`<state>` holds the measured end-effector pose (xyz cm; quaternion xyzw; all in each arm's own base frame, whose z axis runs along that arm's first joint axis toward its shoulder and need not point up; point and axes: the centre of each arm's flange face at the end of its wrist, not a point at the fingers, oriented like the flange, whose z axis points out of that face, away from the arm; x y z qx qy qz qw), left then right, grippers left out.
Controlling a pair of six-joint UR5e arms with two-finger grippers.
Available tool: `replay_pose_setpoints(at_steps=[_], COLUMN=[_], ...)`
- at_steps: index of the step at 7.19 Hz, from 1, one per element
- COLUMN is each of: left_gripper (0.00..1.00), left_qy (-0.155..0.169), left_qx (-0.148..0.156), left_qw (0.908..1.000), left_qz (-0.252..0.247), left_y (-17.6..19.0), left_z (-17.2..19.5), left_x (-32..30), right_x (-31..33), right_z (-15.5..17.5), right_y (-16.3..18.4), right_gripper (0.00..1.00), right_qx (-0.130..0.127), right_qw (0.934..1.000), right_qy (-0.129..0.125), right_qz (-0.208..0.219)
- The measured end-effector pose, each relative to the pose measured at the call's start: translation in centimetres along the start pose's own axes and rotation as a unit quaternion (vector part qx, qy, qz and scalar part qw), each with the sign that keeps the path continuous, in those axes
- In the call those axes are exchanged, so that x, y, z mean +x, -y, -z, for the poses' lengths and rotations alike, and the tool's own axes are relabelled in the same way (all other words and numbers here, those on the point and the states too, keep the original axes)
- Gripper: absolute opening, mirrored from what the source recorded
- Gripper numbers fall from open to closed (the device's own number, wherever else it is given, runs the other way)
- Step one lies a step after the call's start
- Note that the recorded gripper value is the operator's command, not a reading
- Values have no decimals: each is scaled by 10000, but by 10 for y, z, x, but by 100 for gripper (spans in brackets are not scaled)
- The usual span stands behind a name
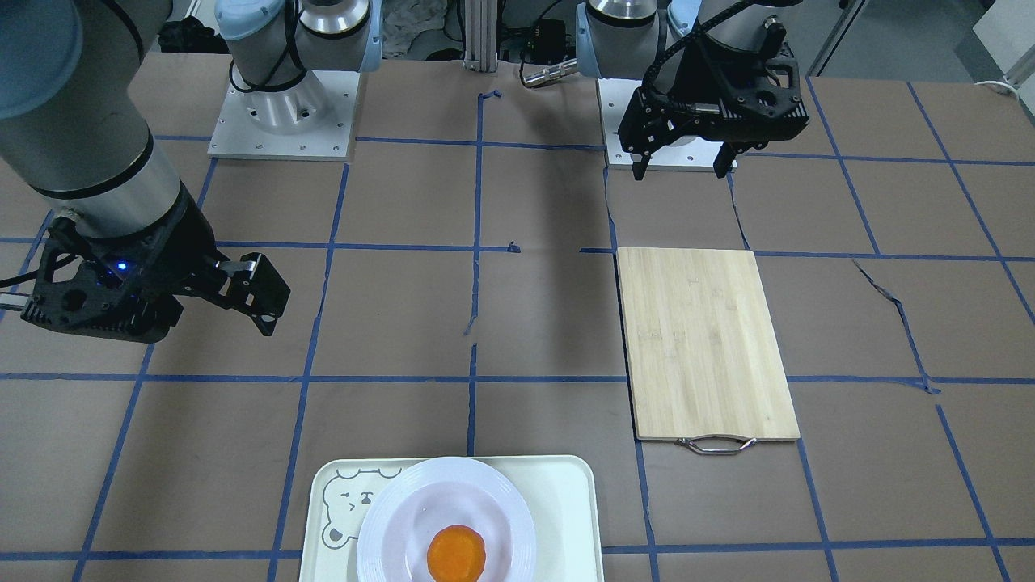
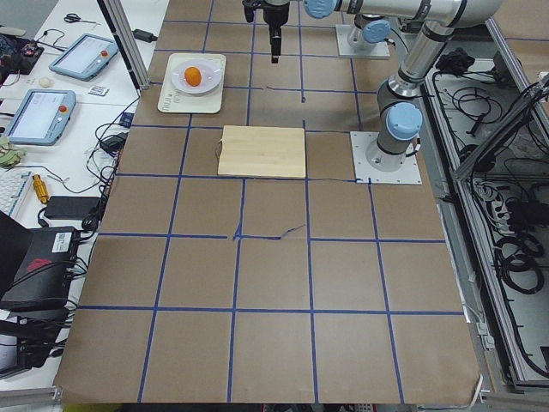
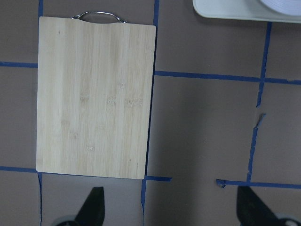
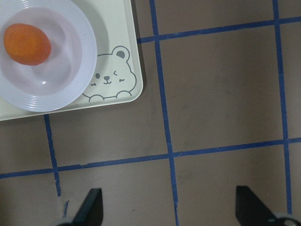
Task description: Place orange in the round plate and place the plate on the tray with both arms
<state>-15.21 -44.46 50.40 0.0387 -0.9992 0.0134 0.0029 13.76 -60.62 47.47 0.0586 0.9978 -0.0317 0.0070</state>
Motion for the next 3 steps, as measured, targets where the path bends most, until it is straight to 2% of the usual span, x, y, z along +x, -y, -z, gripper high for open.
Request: replay_pose_setpoints(at_steps=[3], left_gripper=[100], left_qy=[11], left_qx=[15], left_qw=[10000], left_qz=[0], left_y=[-2], left_z=[2], left_x=[0], right_x=[1], right_z=[0], right_y=[0], right_gripper=[100], right_qx=[-3], right_qw=[10000], right_qy=[11], right_qz=[-2])
